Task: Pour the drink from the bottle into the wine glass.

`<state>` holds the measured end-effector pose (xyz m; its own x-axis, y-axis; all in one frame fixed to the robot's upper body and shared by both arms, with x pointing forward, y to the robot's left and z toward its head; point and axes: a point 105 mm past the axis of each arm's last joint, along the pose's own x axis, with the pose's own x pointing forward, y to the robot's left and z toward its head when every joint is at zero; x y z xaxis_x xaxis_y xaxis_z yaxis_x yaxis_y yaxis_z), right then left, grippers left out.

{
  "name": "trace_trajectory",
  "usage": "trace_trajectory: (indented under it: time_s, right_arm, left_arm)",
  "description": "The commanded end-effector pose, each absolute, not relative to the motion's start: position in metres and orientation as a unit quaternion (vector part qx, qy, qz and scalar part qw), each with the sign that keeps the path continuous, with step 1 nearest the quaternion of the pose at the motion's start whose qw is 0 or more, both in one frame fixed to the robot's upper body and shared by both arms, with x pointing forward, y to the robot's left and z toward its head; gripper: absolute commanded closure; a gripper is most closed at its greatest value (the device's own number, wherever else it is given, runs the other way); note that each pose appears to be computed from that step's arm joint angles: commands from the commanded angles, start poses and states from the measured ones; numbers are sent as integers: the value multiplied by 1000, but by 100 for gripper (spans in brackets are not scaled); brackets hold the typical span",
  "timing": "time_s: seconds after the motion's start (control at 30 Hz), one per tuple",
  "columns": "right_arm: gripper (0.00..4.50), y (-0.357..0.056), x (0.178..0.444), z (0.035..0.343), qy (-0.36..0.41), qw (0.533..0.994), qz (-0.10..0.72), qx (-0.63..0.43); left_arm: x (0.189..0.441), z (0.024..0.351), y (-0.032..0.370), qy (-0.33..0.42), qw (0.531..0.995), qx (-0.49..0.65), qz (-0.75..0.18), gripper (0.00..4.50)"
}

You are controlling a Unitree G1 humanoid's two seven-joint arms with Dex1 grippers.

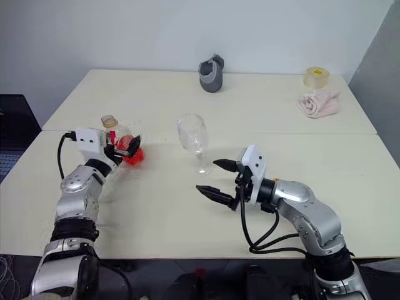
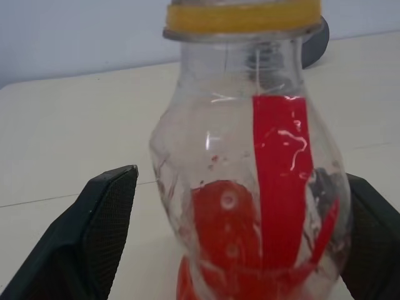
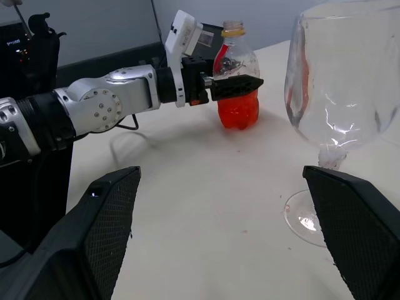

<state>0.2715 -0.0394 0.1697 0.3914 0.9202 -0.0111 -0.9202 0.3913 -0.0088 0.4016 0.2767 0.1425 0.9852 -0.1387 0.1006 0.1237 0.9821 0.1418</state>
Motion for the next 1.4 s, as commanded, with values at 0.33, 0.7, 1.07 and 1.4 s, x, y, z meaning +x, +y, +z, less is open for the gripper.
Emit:
trace_trajectory:
  time_s: [0.33, 0.7, 1.07, 1.4]
  right_arm:
    - [0, -40, 269, 187, -31, 835, 549, -11]
    - [0, -41, 286, 208, -48, 849, 525, -10]
    - [0, -37, 305, 226, -72, 871, 486, -18]
    - [0, -36, 310, 259, -152, 876, 458, 31]
  left_arm:
    - [406, 159, 280, -92, 990, 80, -65, 344]
    - [417, 220, 226, -132, 955, 209, -161, 350]
    - [416, 270, 176, -180, 856, 381, -299, 350]
    - [417, 292, 169, -206, 794, 471, -323, 350]
